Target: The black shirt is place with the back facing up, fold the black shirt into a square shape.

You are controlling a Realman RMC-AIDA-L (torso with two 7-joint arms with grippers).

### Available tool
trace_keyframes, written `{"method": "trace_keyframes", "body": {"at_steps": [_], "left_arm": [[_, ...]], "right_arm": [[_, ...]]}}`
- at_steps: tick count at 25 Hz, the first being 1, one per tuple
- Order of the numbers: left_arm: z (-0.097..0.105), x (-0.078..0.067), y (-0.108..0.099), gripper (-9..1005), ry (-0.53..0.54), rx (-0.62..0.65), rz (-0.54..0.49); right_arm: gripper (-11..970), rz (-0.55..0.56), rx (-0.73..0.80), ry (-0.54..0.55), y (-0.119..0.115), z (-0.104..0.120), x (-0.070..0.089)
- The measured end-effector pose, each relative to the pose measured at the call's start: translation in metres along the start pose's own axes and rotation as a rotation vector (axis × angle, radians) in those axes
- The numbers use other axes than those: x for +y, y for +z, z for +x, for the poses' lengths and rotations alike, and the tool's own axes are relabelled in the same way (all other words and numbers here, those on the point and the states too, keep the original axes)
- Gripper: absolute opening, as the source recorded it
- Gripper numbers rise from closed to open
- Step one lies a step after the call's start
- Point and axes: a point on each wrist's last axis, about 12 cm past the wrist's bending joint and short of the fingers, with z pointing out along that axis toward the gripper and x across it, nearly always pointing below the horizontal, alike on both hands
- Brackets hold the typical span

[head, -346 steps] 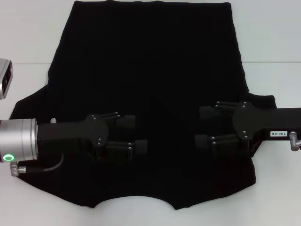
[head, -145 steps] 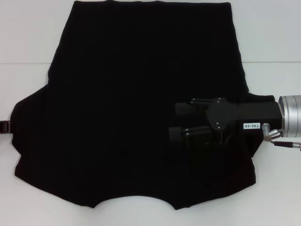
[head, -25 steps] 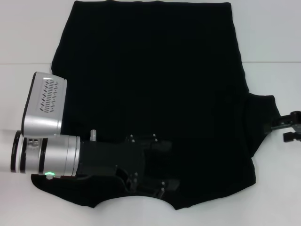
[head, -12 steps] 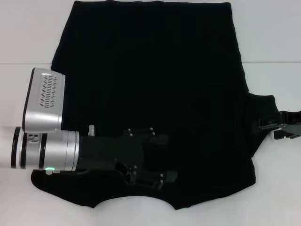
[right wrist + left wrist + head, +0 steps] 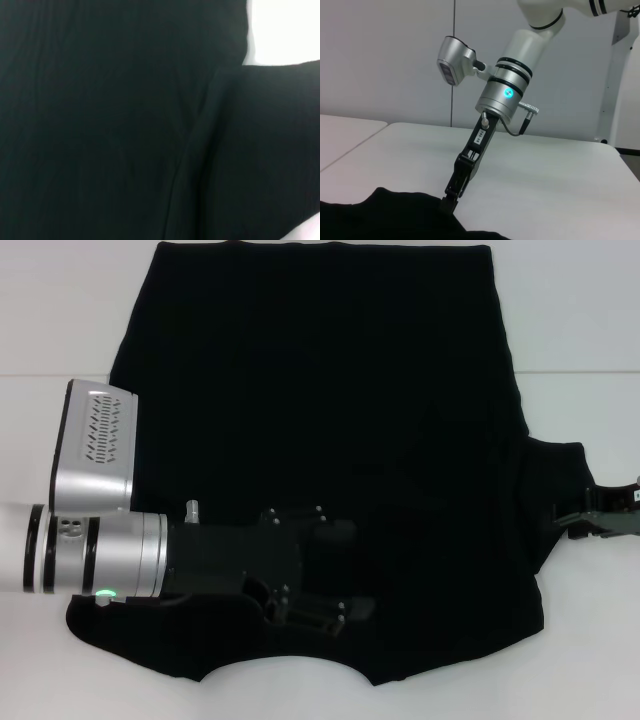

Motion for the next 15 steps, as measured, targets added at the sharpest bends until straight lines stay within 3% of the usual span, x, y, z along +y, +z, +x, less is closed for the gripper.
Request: {"method": "trace_keyframes", "body": {"at_steps": [1, 12, 15], "left_arm": [[0.0, 0.0, 0.0, 918, 0.0, 0.001, -0.002], [0.0, 0.001, 0.0, 918, -0.004, 0.001, -0.009], [0.0, 0.001, -0.001, 918, -0.005, -0.001, -0.011]], "right_arm": [[496, 0.002, -0.006, -0.001, 0.001, -0.001, 0.0], [286, 0.034, -0.023, -0.036, 0.011, -0.004, 0.007], [161, 0.034, -0.019, -0.041, 0.01, -0.003, 0.006]]}}
